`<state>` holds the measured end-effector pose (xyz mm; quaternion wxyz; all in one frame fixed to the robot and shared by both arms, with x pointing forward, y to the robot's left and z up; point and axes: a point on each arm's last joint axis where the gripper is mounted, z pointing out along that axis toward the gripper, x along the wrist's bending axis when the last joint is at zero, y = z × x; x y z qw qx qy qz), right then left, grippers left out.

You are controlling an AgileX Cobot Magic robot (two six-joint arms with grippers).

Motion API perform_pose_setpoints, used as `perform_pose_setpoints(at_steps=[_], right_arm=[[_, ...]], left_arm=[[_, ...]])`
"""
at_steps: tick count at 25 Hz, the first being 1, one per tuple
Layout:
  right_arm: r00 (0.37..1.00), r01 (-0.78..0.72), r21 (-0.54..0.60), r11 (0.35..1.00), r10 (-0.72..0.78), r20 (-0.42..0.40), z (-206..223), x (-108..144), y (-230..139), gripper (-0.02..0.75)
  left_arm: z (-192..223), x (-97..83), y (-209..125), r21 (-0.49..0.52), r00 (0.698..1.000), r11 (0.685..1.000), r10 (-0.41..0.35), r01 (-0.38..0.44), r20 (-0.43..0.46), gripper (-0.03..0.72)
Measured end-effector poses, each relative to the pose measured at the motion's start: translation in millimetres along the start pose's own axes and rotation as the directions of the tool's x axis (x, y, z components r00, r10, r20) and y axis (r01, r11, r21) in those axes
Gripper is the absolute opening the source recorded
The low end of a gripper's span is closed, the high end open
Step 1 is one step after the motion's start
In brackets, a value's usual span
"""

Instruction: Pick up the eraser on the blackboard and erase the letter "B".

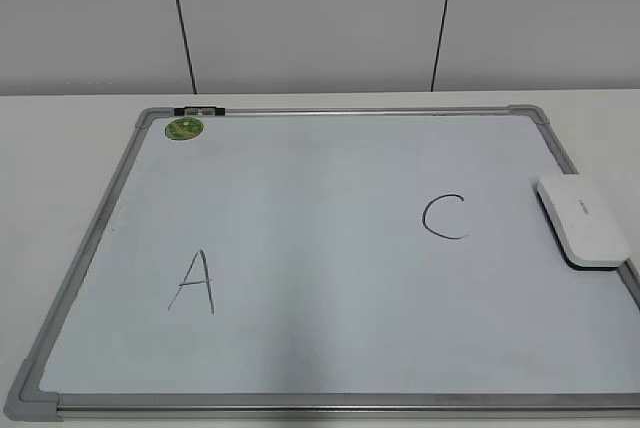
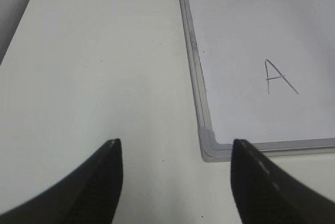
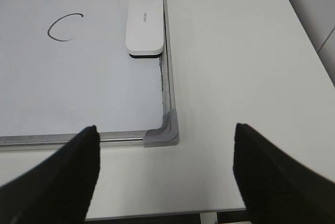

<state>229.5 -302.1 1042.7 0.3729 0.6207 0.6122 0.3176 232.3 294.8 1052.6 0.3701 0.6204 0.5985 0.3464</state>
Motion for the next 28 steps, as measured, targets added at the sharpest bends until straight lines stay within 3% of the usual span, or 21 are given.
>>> perform_pose_setpoints(at_steps=[28], right_arm=[[1.000, -0.002, 0.000, 1.000, 0.002, 0.000, 0.0, 0.0, 0.0, 0.591]], left_arm=[[0.0, 0.0, 0.0, 0.000, 1.000, 1.000, 0.000, 0.000, 0.000, 0.479]])
